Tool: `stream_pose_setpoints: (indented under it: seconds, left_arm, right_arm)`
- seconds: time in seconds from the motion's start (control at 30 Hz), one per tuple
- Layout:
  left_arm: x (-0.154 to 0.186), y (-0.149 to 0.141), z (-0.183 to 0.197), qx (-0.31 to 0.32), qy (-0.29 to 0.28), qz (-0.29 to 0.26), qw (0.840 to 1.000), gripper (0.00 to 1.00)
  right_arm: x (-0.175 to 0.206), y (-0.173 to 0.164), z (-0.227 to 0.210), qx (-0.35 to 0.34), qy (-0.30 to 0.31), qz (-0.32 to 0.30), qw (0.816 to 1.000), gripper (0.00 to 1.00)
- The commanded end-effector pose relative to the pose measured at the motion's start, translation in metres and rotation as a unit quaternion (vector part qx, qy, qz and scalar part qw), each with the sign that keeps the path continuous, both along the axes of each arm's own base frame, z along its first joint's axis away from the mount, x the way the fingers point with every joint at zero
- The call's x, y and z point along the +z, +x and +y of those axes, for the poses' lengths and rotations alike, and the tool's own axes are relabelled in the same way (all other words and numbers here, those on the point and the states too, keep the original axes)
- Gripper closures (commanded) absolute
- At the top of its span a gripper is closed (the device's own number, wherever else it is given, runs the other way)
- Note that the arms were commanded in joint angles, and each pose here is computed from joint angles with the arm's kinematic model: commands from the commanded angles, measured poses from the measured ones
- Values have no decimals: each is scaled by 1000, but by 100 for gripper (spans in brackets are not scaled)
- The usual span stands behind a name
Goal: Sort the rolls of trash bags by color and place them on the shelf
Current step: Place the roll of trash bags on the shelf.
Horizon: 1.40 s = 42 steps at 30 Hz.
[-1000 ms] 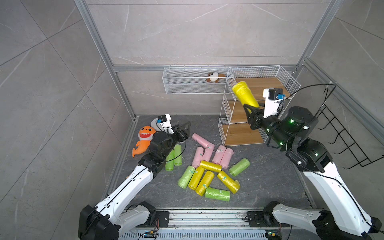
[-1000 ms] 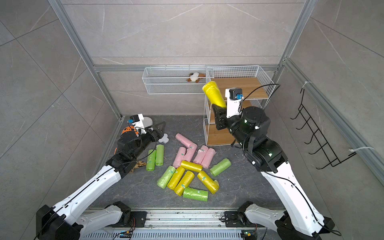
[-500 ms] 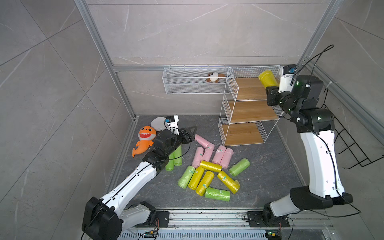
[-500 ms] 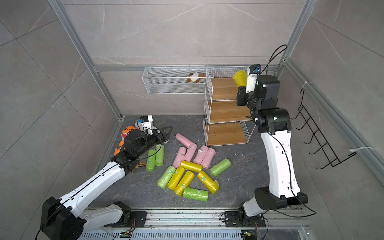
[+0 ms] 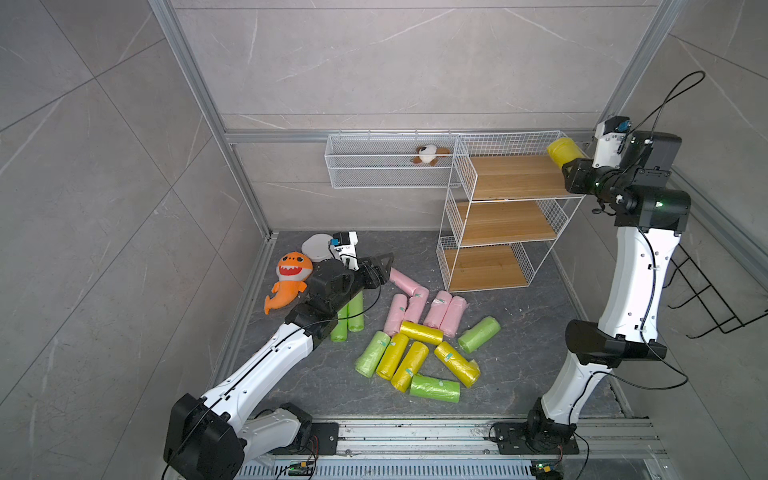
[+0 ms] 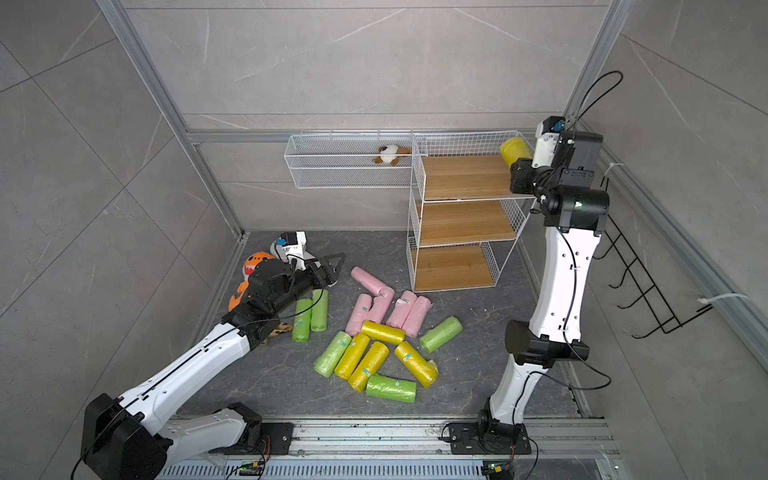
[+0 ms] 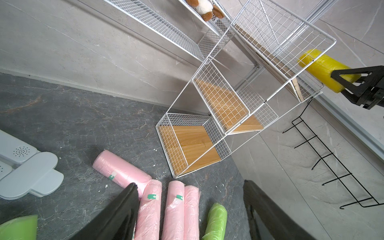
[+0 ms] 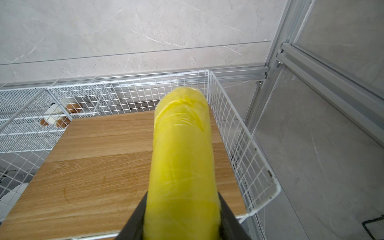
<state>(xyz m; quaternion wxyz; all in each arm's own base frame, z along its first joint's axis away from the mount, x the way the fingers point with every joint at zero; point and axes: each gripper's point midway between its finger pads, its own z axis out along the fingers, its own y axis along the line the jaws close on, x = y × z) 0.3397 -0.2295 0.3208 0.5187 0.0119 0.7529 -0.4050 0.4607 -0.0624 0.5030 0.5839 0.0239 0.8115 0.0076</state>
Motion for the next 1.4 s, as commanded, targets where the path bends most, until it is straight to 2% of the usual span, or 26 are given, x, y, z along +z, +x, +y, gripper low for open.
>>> stream_pose_setpoints:
  seconds: [0.0, 0.4, 0.77, 1.1, 1.37]
  left_arm:
    - [19, -1, -3, -8, -5, -30, 1000, 18]
    - [7, 6, -10, -16, -4, -13, 1000, 18]
    - [4, 8, -13, -21, -6, -8, 1000, 18]
    - [5, 5, -13, -23, -8, -9, 1000, 18]
    - [2, 3, -11, -23, -4, -8, 1000, 18]
  right_arm:
    - [-5, 3, -4, 21, 35, 3, 999, 69]
    - [-30, 30, -18, 32, 77, 20, 996, 68]
    - [-41, 40, -17, 24, 81, 32, 996, 47]
    - [-14, 16, -24, -8, 52, 7, 999, 34]
    - [5, -10, -26, -31, 29, -5, 999, 29]
